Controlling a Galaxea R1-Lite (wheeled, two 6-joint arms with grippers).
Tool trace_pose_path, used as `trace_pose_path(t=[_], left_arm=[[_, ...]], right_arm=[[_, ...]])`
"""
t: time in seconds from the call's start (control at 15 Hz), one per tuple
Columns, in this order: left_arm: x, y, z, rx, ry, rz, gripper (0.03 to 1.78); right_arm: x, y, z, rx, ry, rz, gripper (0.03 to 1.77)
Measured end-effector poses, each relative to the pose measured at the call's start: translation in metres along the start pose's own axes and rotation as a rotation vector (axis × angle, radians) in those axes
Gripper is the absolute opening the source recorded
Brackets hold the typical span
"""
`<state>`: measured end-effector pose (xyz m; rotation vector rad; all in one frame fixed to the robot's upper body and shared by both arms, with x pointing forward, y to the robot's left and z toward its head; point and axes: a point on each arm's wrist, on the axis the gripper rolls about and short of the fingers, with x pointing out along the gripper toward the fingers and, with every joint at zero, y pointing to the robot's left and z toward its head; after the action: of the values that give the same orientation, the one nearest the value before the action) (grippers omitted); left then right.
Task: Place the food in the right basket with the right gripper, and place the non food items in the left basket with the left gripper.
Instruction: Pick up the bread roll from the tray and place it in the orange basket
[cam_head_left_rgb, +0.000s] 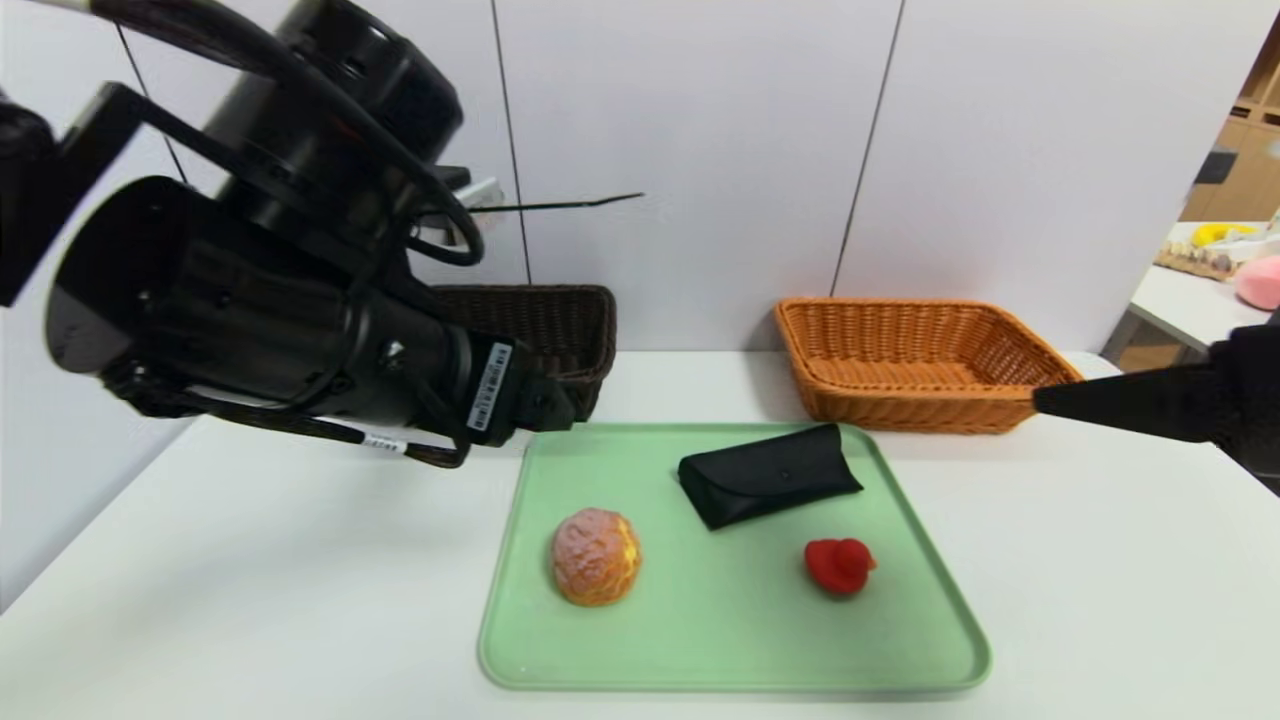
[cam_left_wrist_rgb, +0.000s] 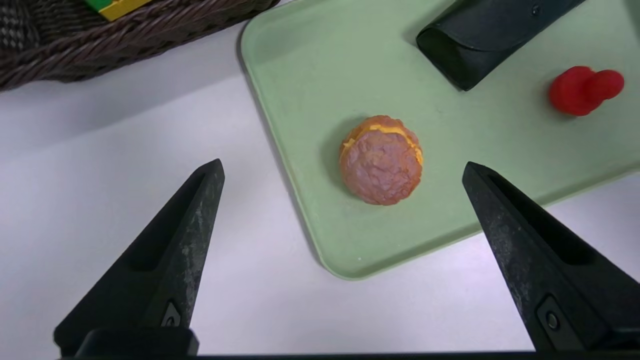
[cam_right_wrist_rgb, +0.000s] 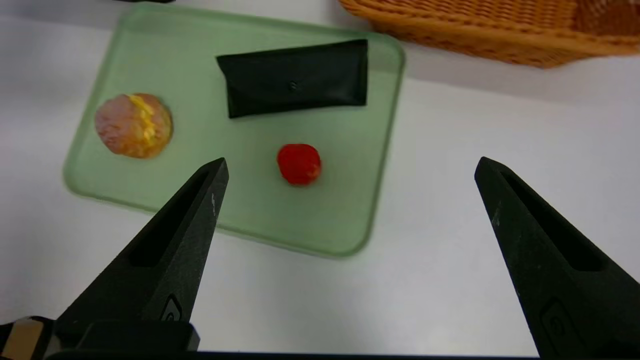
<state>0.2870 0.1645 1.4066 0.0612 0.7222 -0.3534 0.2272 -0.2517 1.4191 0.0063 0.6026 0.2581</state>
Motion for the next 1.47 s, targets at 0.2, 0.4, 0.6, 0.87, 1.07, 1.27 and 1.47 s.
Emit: trace_pose_path(t=[0.2, 0.4, 0.6, 0.87, 1.07, 1.27, 1.47], left_arm=[[-0.022, 0.020, -0.016, -0.074, -0.014, 0.025, 1.69], [-0.035, 0.045, -0.027, -0.141, -0.033, 0.096, 1.69], [-0.043, 0.063, -0.030, -0.197, -0.062, 0.178, 1.69], [-0.046, 0.082, -0.041, -0.244, -0.053, 0.289, 1.69], [-0.050, 0.090, -0.052, -0.262, -0.044, 0.318, 1.69], [-0.054, 0.092, -0.058, -0.269, -0.044, 0.325, 1.69], [-0.058, 0.094, -0.061, -0.276, -0.051, 0.330, 1.69]], right_arm=[[0.030, 0.031, 0.006, -0.055, 0.044, 0.073, 1.70], [0.065, 0.064, 0.014, -0.013, 0.069, 0.121, 1.70], [0.094, 0.102, 0.018, 0.046, 0.117, 0.168, 1.70], [0.127, 0.150, 0.014, 0.032, 0.196, 0.177, 1.70], [0.145, 0.179, 0.013, 0.049, 0.279, 0.149, 1.70], [0.169, 0.202, -0.010, 0.003, 0.385, 0.100, 1.70], [0.191, 0.220, -0.029, -0.028, 0.410, 0.086, 1.70]])
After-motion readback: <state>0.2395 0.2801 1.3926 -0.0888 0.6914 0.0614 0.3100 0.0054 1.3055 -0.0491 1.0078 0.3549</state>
